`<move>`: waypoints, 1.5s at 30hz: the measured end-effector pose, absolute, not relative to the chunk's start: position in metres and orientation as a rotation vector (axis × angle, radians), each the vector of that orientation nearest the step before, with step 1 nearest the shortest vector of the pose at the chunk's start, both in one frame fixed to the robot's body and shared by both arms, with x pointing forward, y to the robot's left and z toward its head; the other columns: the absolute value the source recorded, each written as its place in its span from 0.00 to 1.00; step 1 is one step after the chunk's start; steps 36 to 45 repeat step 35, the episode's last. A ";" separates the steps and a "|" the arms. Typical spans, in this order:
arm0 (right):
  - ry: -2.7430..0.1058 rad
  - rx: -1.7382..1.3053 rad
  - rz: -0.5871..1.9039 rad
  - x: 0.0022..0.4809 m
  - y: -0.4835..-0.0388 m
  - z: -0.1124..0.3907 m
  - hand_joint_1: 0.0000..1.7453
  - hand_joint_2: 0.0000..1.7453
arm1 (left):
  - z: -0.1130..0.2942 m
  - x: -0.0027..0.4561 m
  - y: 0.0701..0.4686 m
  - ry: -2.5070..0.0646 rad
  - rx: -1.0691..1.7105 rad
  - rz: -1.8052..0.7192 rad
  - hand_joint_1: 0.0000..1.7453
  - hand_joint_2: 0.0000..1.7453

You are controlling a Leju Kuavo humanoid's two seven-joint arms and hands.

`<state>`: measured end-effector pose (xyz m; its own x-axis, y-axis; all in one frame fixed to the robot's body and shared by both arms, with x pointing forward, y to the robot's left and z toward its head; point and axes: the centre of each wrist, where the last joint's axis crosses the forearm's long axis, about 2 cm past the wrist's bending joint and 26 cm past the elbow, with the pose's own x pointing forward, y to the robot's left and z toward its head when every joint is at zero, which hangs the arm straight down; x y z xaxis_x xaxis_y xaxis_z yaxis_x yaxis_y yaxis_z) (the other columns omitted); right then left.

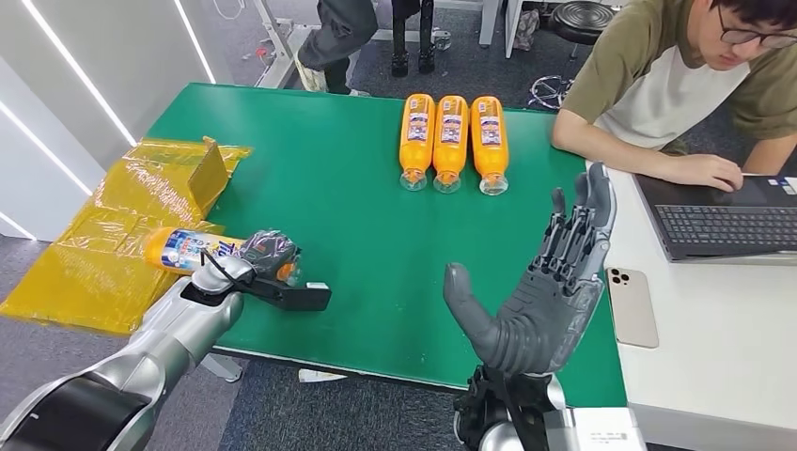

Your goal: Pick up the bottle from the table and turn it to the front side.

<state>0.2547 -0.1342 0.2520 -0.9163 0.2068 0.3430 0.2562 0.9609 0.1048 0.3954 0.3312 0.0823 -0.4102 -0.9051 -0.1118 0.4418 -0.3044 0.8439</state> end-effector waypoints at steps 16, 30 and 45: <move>-2.761 -0.302 -0.226 0.256 -0.132 0.251 0.00 1.00 | 0.078 0.392 0.332 -0.934 0.784 -1.780 0.00 1.00; -2.756 -0.280 -0.222 0.258 -0.129 0.250 0.00 1.00 | 0.065 0.379 0.342 -1.284 0.492 -1.391 0.00 1.00; -2.762 -0.289 -0.212 0.258 -0.129 0.250 0.00 1.00 | 0.060 0.375 0.341 -1.467 0.307 -1.141 0.00 1.00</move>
